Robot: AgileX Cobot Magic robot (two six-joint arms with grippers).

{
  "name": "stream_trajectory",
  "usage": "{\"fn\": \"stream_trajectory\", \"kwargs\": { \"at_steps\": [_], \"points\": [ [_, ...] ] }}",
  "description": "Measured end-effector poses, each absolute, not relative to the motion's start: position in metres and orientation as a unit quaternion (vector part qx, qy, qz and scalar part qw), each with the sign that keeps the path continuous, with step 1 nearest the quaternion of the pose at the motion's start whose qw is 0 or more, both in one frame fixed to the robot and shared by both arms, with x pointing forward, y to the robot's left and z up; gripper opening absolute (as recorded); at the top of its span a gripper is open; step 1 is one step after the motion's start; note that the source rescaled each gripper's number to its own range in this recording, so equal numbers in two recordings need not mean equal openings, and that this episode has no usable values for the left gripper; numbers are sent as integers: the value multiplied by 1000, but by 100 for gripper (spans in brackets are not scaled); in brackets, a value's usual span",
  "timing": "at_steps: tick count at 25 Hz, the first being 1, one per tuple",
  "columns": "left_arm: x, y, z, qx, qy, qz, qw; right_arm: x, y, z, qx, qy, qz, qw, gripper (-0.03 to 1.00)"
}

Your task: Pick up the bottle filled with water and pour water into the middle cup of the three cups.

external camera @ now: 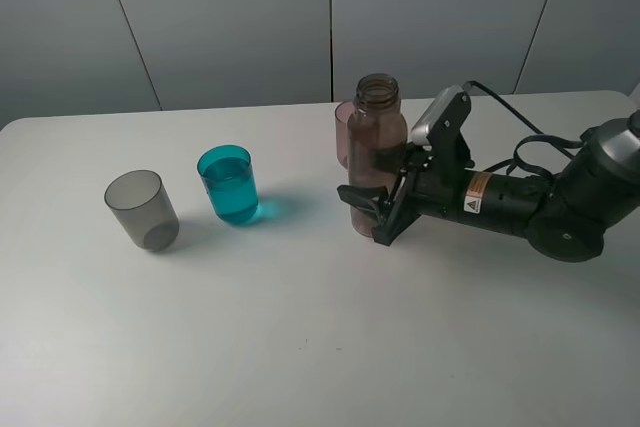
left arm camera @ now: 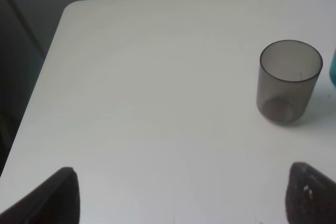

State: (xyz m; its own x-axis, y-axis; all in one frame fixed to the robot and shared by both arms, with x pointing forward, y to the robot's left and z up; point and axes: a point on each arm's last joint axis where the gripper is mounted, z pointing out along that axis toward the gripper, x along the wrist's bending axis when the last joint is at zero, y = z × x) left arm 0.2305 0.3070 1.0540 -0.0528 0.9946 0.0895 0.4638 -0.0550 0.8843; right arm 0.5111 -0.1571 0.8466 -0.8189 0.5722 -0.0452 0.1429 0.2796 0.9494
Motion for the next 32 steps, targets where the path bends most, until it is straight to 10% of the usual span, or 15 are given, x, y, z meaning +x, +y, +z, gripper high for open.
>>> {"fn": "stream_trajectory", "kwargs": {
  "at_steps": [26, 32],
  "points": [
    [231, 307, 1054, 603, 605, 402, 330, 511, -157, 842, 222, 787, 544, 187, 4],
    [231, 307, 1054, 603, 605, 402, 330, 511, -157, 842, 233, 785, 546, 180, 92]
  ]
}}
